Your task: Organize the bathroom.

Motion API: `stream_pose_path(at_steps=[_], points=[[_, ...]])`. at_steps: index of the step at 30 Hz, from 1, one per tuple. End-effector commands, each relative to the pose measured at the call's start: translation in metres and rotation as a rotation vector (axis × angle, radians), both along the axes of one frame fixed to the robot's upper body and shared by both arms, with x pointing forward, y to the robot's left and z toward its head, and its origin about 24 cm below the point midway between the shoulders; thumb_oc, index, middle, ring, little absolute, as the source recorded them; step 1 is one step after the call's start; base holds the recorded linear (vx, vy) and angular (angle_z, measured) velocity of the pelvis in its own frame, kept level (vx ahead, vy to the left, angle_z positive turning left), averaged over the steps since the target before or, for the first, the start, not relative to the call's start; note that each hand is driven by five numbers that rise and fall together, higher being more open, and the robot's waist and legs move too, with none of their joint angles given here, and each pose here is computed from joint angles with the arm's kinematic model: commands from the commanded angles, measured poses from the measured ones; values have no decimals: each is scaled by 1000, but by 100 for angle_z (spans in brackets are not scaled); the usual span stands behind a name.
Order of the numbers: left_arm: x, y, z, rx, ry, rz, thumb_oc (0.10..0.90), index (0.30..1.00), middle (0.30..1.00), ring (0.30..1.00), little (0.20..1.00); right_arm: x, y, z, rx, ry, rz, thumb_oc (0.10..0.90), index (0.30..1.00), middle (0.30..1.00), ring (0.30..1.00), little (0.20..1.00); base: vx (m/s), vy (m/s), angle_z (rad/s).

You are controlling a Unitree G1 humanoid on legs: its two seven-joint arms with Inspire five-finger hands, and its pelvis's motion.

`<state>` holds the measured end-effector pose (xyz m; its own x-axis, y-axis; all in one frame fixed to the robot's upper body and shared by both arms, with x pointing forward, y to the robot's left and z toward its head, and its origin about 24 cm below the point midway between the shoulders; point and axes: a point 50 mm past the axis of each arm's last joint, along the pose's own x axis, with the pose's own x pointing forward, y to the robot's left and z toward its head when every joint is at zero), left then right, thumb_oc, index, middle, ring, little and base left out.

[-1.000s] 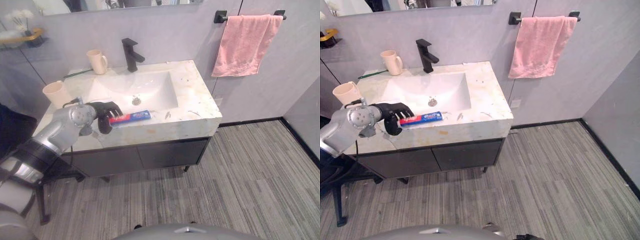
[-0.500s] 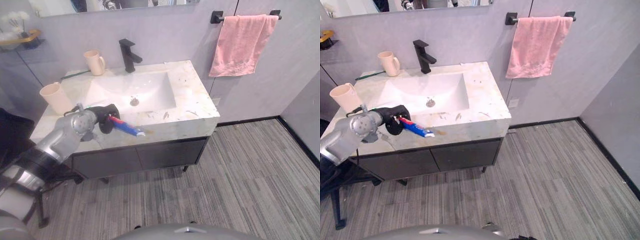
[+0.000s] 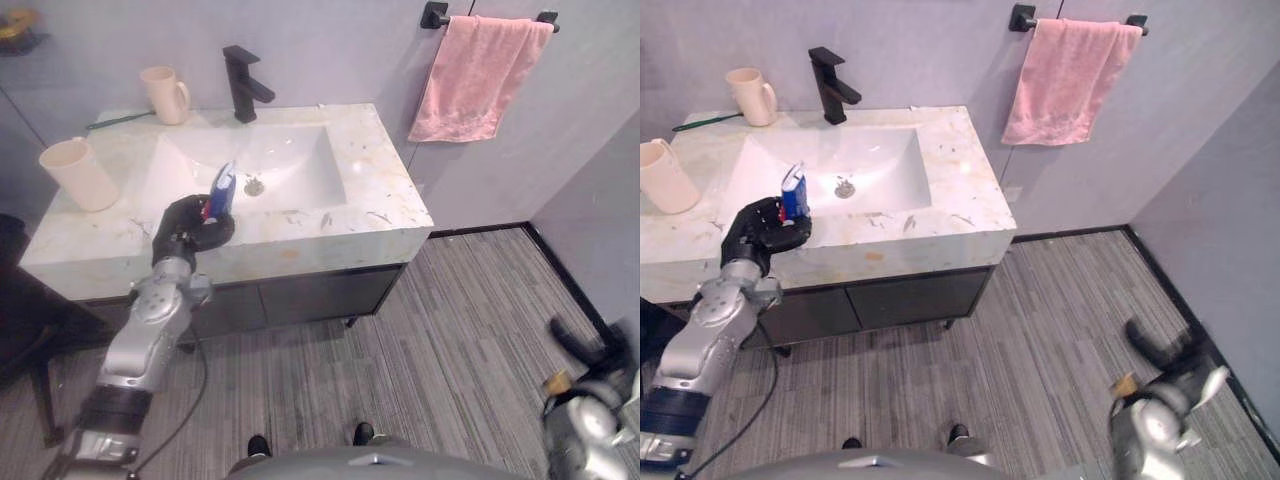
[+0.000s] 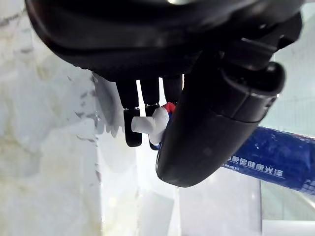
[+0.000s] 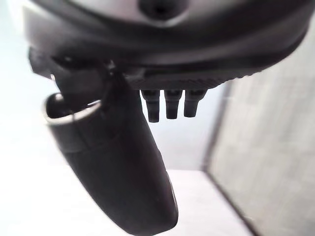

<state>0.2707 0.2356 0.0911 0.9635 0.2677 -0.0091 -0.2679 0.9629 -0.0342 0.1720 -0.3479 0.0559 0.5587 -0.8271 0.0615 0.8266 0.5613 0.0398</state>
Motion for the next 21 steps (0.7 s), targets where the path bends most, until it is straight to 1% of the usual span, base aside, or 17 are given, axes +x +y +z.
stream_pose_path(at_steps=[1,2,3,4,5,7,8,10,13,16,21], points=[[11,-13,95,-75,-527,4,400,300,300,300,300,42,20,98,-382,-350,214,800,900,900,900,900,-39,67,-17],[11,-20,98,-106,-551,6,400,300,300,300,300,56,46,123,-429,-444,401,800,900,900,900,900,-47,79,-28],[12,-30,100,-115,-572,-9,400,300,300,300,300,68,72,136,-453,-491,565,800,900,900,900,900,-51,75,-27],[12,-34,101,-122,-583,-10,400,300,300,300,300,73,84,141,-453,-521,667,800,900,900,900,900,-24,49,-24],[12,-36,101,-129,-584,-15,400,300,300,300,300,75,90,142,-449,-529,702,800,900,900,900,900,-20,36,-3],[10,-52,96,-148,-595,-53,400,300,300,300,300,87,137,146,-414,-551,1032,800,900,900,900,900,-13,19,2],[9,-58,93,-151,-591,-75,400,300,300,300,300,90,152,144,-398,-538,1152,800,900,900,900,900,-19,26,7],[9,-61,90,-154,-588,-93,400,300,300,300,300,92,161,142,-375,-529,1220,800,900,900,900,900,-9,17,15],[11,-76,85,-142,-567,-147,400,300,300,300,300,102,193,137,-356,-482,1370,800,900,900,900,900,-2,10,28],[13,-83,84,-149,-557,-168,400,300,300,300,300,107,209,138,-370,-467,1418,800,900,900,900,900,8,4,33],[16,-89,84,-141,-542,-196,400,300,300,300,300,111,225,144,-404,-465,1452,800,900,900,900,900,12,4,8]])
